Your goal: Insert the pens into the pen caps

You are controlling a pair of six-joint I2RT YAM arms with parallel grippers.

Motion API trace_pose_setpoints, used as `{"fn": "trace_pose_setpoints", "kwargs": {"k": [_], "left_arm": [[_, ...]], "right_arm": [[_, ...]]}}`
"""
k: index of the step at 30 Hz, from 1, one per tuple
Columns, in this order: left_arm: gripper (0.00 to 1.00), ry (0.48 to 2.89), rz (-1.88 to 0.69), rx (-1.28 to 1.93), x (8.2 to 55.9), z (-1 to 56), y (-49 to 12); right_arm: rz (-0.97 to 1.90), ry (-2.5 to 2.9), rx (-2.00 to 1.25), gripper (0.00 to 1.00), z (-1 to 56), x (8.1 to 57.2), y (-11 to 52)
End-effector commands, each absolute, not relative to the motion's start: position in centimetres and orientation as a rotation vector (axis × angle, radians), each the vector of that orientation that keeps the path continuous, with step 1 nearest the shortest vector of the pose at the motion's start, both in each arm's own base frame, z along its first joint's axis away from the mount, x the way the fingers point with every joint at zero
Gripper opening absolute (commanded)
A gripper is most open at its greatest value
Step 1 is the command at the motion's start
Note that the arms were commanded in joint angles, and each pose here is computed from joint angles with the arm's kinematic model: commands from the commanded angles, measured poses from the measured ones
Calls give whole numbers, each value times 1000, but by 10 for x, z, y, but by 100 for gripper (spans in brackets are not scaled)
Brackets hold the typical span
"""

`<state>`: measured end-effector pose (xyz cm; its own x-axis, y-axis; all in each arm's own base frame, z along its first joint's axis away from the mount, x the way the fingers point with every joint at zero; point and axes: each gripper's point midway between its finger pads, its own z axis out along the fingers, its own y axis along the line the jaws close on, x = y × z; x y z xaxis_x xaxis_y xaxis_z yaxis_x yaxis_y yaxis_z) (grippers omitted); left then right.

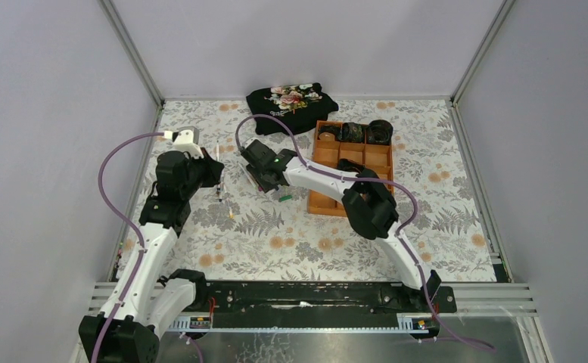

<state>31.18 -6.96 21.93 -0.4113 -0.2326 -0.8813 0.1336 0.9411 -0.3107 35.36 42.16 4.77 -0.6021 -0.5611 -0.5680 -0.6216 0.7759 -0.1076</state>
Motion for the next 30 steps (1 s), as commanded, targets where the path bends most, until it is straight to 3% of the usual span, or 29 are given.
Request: {"fn": "trace_pose_setpoints", "kwargs": {"k": [1, 12, 18, 21, 23, 30], "left_arm": [[0, 1920, -371, -60, 313, 229, -64], [0, 1927, -370, -57, 315, 226, -65], [0, 1926, -418, -45, 312, 228, -72], [0, 1928, -482, -52, 310, 230, -81], [0, 1934, -529, -65, 307, 228, -87], [0, 1961, -727, -44, 276, 206, -129]], "right_arm": [[52, 2352, -897, 42, 54, 370, 419], [64, 2418, -933, 37, 23, 375, 413], [132, 2477, -914, 22, 9, 372, 411], [185, 2497, -874, 8, 10, 371, 407], [227, 2507, -837, 0, 17, 369, 405], [414, 2459, -624, 0, 93, 355, 388]]}}
